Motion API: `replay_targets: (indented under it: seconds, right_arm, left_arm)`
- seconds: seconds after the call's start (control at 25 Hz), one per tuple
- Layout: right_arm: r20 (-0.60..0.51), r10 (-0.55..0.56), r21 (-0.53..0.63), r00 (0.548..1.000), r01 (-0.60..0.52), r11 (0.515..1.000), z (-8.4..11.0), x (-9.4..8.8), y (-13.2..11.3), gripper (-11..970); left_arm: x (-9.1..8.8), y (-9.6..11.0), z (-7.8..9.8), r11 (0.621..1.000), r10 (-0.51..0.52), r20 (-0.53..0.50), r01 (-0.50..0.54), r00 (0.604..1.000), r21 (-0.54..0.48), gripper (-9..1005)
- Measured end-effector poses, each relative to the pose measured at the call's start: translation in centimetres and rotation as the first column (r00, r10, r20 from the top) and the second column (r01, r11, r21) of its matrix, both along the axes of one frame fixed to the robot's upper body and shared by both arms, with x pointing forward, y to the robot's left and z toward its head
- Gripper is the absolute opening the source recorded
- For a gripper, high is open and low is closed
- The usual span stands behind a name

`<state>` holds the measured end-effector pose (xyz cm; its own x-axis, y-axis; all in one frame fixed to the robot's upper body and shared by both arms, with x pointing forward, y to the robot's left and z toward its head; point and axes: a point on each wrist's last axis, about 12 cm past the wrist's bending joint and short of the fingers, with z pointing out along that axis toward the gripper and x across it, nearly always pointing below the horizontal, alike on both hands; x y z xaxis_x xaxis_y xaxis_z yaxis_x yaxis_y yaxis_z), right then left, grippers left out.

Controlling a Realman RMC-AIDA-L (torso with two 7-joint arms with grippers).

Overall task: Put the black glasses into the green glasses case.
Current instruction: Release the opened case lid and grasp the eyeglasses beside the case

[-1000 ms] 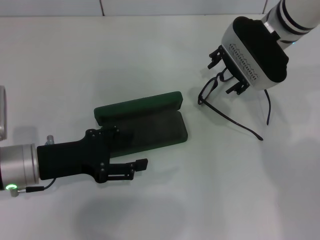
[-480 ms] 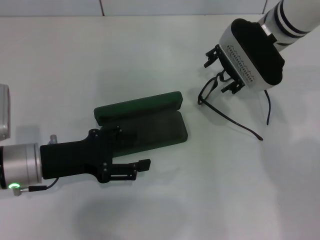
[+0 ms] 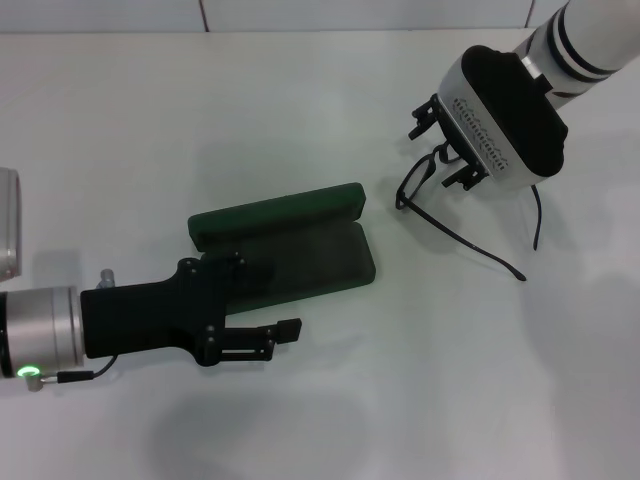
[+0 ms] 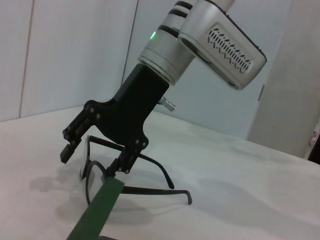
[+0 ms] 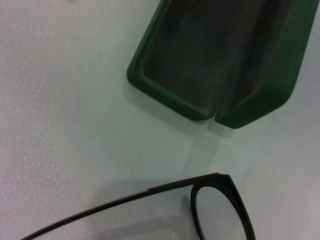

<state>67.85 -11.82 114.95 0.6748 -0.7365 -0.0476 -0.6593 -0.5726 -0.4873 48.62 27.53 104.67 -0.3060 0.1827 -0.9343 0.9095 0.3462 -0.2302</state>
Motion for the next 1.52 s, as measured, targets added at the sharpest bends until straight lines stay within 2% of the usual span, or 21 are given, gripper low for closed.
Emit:
replay_targets:
  seconds: [0.24,0.6,0.8,1.0,1.24,1.52]
  right_arm:
    - [0.0,-0.001,0.002,1.0,0.001,1.0,-0.1,0.0,-0.1,634]
    - [0.004,0.008,0.01,1.0,-0.008,1.0,0.1,-0.1,0.2,418]
    - [0.004,0.007,0.009,1.0,-0.008,1.0,0.1,0.0,0.3,212]
    - [0.001,0.005,0.008,1.0,-0.005,1.0,0.1,0.0,0.3,129]
    - [-0.017,-0.013,0.016,1.0,0.013,1.0,0.5,0.0,0.2,111]
    - [-0.041,-0.061,0.047,0.997,0.063,0.997,2.8,0.4,0.3,58]
  left_arm:
    - [0.0,0.0,0.0,1.0,0.001,-0.004,-0.001,1.0,-0.001,863]
    - [0.1,0.0,0.0,1.0,0.005,-0.002,-0.005,1.0,0.003,864]
    - [0.2,-0.1,0.0,1.0,0.006,-0.002,-0.006,1.0,0.004,864]
    - [0.2,-0.1,0.0,1.0,0.006,-0.003,-0.006,1.0,0.003,864]
    - [0.2,-0.1,0.0,1.0,0.006,-0.004,-0.006,1.0,0.003,864]
    - [0.1,0.0,0.0,1.0,0.007,-0.009,-0.007,1.0,0.002,864]
